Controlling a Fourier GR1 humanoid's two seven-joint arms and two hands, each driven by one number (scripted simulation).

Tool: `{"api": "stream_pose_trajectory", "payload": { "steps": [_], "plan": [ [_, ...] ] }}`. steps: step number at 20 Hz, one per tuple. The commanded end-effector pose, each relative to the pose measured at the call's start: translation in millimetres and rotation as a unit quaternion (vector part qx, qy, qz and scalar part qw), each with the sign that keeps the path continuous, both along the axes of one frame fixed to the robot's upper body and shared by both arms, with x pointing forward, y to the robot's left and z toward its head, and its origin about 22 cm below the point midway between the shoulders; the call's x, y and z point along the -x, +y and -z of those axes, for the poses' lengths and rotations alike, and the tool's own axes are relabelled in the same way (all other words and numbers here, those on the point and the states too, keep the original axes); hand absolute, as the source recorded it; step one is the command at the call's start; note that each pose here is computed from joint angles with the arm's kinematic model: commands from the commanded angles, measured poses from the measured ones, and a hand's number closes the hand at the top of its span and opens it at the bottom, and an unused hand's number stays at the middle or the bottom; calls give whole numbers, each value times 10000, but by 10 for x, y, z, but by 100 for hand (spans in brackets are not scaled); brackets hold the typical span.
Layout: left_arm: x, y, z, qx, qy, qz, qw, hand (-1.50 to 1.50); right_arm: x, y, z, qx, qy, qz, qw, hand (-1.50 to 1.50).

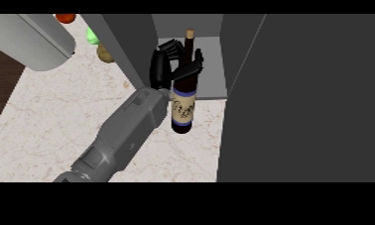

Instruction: Pick up the wine, place it into the cabinet and close the cabinet

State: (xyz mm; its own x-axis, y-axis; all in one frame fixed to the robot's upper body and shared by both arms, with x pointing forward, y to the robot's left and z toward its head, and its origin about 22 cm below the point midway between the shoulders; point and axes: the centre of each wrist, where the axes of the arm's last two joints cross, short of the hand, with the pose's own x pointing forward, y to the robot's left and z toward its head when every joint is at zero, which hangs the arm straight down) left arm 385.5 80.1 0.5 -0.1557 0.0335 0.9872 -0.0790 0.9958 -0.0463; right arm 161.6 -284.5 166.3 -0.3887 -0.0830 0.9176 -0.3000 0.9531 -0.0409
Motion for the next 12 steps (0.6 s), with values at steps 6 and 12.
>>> {"api": "stream_pose_trajectory", "payload": {
  "steps": [6,12],
  "plan": [
    [-182,69,-19,-733,284,-256,9966,150,-37,64,-37,48,-145,-291,9995,-150],
    [-20,235,309,-676,476,-343,9960,150,-32,151,16,-7,-280,-418,9987,-150]
  ]
}}
